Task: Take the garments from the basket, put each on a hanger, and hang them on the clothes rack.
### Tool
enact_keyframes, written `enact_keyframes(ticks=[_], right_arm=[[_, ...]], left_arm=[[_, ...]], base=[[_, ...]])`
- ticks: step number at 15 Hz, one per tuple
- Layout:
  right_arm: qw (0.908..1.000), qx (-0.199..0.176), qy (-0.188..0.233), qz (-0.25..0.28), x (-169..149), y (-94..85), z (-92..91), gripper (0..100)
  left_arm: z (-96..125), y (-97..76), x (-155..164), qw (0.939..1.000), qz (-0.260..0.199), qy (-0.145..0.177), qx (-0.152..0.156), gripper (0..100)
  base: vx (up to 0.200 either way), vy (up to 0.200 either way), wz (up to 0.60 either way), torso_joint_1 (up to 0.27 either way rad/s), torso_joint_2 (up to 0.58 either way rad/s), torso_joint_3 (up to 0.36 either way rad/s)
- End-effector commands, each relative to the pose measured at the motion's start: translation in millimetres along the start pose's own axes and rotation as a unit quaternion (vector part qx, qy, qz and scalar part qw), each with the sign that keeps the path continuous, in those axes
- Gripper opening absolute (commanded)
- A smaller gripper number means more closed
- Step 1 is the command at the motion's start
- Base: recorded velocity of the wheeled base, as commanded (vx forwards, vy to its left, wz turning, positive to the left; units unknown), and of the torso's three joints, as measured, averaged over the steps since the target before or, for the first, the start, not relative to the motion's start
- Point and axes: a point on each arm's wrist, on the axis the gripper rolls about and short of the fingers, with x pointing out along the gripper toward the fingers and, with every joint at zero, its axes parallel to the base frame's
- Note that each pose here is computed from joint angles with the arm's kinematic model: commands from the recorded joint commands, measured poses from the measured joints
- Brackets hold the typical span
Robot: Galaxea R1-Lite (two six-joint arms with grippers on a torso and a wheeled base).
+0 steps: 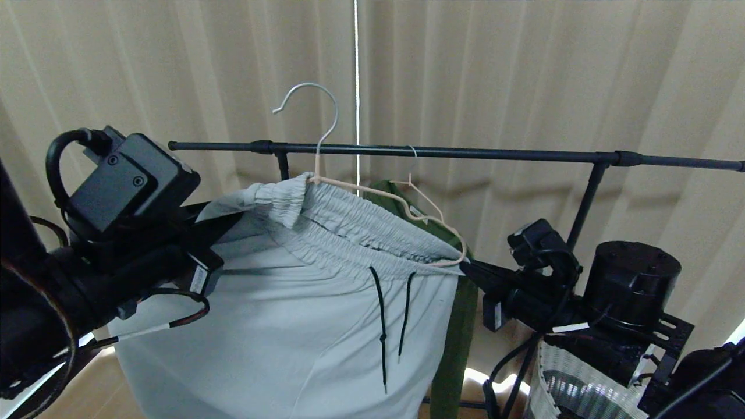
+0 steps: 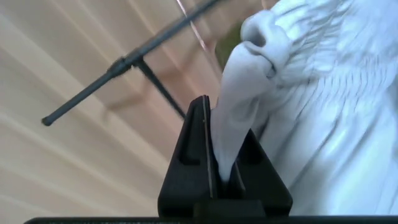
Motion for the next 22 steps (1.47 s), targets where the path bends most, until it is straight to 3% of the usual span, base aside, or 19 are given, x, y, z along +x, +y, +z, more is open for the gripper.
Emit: enact_keyframes(ticks=[1,5,7,11,15,16,19,22], right_arm=[[0.9998,-0.003,-0.004,-0.019,-2,-10.4,2.2,0],[0.9993,-0.014,-0.031,-0.016,-12,-10.7,16.4,0],[0.9987,-0.031,-0.04,0.003,-18,-0.6,26.4,0],[0.9971,-0.041,-0.008,0.064,-31,25.6,28.9,0],[0.9947,-0.046,0.009,0.091,-41,33.6,35.6,0],[0.9944,-0.047,0.011,0.094,-42,35.0,35.9,100],[0.9936,-0.055,-0.01,0.098,-38,39.2,47.7,100],[0.9868,-0.121,-0.028,0.105,-27,45.6,55.1,100]], left_arm=[[-7,0.3,-2,0.9999,0.004,0.012,0.006,0],[-34,-3.6,-4,0.9965,0.005,0.058,0.06,0],[-40,-7.4,-2,0.9956,-0.002,0.071,0.062,0],[-31,-5.0,10,0.998,0.032,0.05,0.021,0],[-30,-5.2,14,0.9977,0.05,0.045,-0.01,0],[-31,-5.5,14,0.9976,0.05,0.045,-0.014,0],[-28,-13.2,13,0.9983,0.033,0.037,-0.031,0],[-25,-24.8,12,0.9985,0.008,0.03,-0.045,0]], base=[[0.0,0.0,0.0,0.0,0.0,0.0],[0.0,0.0,0.0,0.0,0.0,0.0],[0.0,0.0,0.0,0.0,0.0,0.0],[0.0,0.0,0.0,0.0,0.0,0.0],[0.0,0.0,0.0,0.0,0.0,0.0],[0.0,0.0,0.0,0.0,0.0,0.0],[0.0,0.0,0.0,0.0,0.0,0.0],[0.0,0.0,0.0,0.0,0.0,0.0]])
